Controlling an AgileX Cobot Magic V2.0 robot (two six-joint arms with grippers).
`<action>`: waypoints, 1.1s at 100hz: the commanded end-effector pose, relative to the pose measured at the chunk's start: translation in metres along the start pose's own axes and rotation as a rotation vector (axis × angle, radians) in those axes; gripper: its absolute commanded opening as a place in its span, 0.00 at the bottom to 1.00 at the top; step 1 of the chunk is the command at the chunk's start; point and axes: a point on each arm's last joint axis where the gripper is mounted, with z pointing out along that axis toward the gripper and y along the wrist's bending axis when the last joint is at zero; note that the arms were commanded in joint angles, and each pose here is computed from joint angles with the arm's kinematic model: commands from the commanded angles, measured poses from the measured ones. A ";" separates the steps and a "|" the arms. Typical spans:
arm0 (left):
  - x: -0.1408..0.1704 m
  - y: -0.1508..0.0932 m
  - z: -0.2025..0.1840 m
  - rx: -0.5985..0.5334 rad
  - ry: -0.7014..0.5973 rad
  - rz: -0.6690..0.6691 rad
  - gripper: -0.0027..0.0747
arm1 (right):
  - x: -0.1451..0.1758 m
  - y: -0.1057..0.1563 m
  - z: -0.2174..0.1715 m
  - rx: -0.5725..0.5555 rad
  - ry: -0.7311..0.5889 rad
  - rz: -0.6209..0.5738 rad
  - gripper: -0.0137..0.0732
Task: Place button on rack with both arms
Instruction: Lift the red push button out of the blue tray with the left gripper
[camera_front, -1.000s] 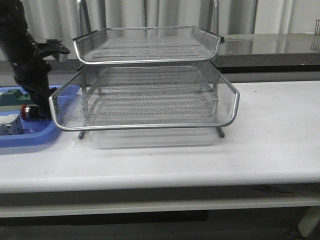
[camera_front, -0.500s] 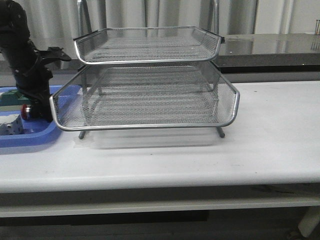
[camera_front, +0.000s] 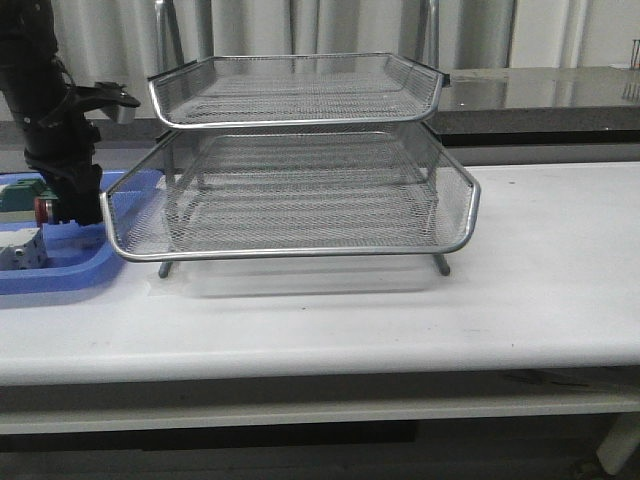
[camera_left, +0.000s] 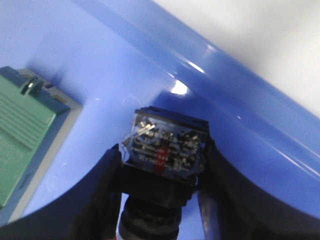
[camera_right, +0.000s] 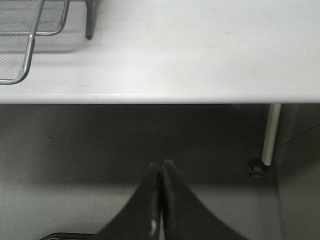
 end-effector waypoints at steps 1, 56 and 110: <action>-0.009 0.010 -0.062 -0.078 -0.084 -0.008 0.01 | -0.012 0.000 -0.008 0.002 -0.090 -0.003 0.08; -0.009 0.011 -0.158 -0.198 -0.217 -0.096 0.01 | -0.012 0.000 -0.008 0.002 -0.090 -0.003 0.08; 0.035 -0.034 -0.269 -0.230 -0.296 -0.175 0.01 | -0.012 0.000 -0.008 0.002 -0.090 -0.003 0.08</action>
